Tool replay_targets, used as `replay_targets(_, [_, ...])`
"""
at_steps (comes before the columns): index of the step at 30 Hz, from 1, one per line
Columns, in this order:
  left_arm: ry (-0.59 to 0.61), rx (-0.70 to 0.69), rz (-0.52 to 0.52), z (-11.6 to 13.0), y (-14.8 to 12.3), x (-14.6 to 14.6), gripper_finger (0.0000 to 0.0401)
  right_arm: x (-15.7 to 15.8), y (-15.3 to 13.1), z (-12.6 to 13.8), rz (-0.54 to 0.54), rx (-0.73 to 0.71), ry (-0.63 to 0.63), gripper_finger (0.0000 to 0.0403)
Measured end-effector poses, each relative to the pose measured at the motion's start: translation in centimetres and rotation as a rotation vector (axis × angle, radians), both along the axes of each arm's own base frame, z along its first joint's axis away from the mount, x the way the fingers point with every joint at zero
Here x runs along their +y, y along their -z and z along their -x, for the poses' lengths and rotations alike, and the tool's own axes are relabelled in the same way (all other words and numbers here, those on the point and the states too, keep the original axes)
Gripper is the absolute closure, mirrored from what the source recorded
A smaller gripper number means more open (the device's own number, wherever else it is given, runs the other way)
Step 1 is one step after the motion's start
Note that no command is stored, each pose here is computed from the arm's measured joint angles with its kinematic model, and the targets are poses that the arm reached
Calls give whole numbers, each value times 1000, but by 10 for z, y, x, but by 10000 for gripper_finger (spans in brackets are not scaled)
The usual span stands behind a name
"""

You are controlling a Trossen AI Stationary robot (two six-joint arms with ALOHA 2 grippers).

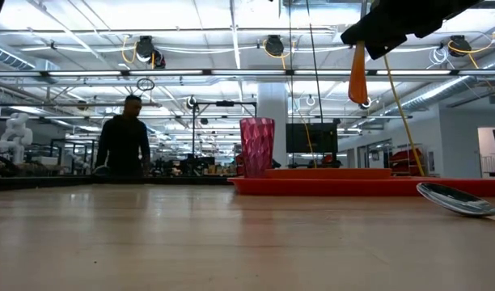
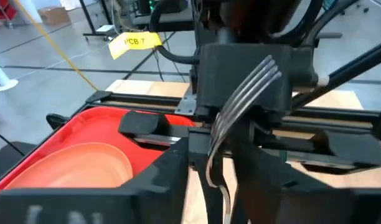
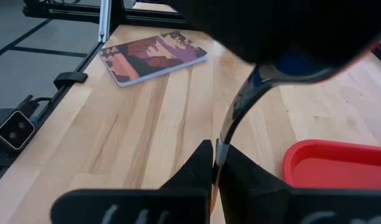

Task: Pick and place plate/cup/fork/spoon on tray
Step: Put the orange fork beside the orange plate on the red tray

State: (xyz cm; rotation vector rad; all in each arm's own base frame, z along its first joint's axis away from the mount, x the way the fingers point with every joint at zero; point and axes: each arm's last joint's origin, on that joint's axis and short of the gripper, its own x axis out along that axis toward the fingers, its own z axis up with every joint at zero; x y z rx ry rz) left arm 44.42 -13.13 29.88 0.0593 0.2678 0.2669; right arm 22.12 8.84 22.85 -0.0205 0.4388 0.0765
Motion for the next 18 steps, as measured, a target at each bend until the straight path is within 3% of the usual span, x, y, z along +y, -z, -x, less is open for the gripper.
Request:
replay_targets(6, [-11, -1, -6, -1, -1, 4, 384, -3, 1, -1, -20, 7, 26, 403])
replay_targets(12, [-26, -1, -28, -1, -1, 5, 390, -5, 0, -1, 9, -11, 94, 395])
replay_targets(18, [-148, 18, -75, 2, -1, 8, 394, -9, -2, -1, 35, -47, 234, 349])
